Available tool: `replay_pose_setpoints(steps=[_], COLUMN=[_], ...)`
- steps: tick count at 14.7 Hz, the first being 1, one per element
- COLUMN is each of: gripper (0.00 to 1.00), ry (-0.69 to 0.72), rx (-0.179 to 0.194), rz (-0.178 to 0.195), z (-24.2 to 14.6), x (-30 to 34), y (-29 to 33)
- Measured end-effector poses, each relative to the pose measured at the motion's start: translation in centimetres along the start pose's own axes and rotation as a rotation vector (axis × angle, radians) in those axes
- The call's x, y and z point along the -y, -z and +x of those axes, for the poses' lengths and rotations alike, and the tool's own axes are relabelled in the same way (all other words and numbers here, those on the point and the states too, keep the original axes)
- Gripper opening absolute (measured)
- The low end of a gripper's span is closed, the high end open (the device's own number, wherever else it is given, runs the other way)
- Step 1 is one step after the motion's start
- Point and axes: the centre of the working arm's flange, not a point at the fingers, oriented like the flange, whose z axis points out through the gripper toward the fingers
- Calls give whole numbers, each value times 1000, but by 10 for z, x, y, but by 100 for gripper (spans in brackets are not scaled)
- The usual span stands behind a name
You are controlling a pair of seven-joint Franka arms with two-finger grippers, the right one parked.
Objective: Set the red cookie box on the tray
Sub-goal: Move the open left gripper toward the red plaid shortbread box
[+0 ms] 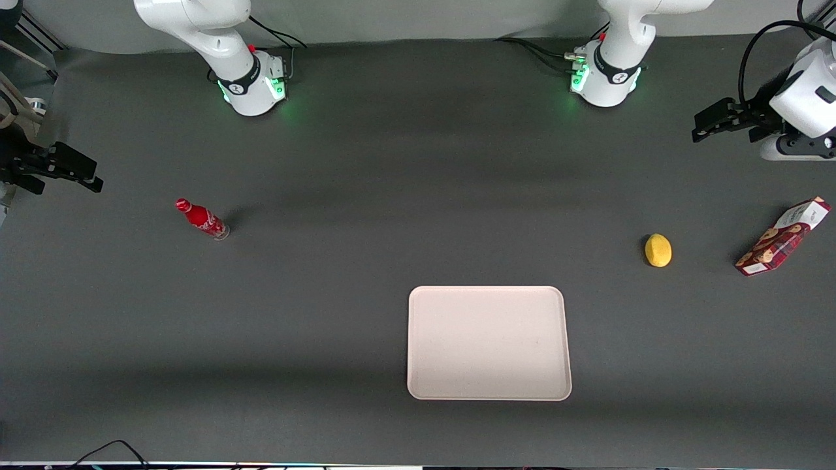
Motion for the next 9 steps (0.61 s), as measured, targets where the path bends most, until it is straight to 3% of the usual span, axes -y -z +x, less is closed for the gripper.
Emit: replay_pose_setpoints(steps=[3, 9], gripper=[100, 100], ry=[1, 12], rx=[-5, -4], rz=[23, 29], z=[1, 1], x=[2, 8], y=[0, 0])
